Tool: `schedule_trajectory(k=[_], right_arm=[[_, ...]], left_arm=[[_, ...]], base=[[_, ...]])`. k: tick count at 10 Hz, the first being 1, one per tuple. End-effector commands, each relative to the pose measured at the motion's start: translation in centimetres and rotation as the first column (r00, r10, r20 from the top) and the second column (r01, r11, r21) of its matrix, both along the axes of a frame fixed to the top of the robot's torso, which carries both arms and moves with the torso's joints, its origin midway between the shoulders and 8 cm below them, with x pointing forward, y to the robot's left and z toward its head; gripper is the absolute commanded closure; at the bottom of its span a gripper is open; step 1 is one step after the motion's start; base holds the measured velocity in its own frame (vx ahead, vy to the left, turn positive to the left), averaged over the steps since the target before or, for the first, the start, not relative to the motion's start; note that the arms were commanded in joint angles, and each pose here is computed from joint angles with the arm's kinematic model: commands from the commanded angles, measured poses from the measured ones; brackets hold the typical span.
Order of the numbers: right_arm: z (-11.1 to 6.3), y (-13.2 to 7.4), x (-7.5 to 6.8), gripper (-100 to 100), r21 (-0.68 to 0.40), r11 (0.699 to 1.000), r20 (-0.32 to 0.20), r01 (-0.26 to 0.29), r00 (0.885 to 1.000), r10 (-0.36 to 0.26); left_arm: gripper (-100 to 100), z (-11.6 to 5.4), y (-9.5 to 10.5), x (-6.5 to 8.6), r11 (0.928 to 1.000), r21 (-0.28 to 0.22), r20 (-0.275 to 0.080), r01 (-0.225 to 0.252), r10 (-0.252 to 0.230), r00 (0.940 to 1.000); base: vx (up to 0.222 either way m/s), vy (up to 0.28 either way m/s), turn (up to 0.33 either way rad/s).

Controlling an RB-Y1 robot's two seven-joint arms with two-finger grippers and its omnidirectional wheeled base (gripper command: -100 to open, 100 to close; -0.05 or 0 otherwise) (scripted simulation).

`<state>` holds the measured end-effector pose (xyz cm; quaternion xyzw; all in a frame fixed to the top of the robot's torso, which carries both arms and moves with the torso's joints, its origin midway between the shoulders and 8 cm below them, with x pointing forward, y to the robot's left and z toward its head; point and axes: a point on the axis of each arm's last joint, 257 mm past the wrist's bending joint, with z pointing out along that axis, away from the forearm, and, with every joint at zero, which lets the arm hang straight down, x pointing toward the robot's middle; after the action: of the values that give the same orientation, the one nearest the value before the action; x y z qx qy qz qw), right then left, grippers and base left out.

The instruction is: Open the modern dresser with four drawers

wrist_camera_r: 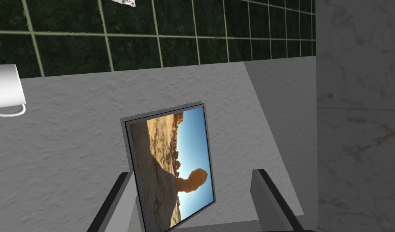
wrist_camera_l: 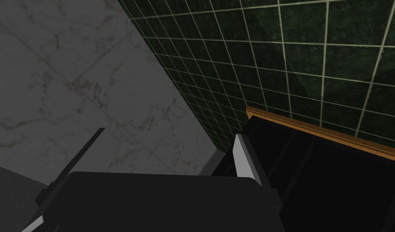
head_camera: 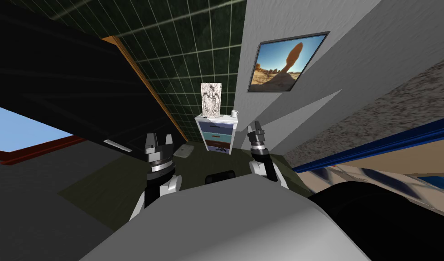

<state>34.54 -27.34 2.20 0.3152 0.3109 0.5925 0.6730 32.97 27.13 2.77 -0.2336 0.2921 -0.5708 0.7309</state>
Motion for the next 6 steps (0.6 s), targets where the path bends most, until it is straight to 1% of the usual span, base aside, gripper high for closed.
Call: schedule_trajectory(k=[1, 6], right_arm=[[0.0, 0.0, 0.0, 0, 0.0, 1.0, 0.0, 0.0, 1.0, 0.0], [0.01, 0.0, -0.01, 0, 0.0, 1.0, 0.0, 0.0, 1.0, 0.0]], left_arm=[[0, 0.0, 0.0, 0.0, 1.0, 0.0, 0.0, 0.0, 0.0, 1.0], [0, 0.01, 0.0, -0.01, 1.0, 0.0, 0.0, 0.0, 0.0, 1.0]], base=[[0.0, 0.0, 0.0], [0.0, 0.0, 0.0]])
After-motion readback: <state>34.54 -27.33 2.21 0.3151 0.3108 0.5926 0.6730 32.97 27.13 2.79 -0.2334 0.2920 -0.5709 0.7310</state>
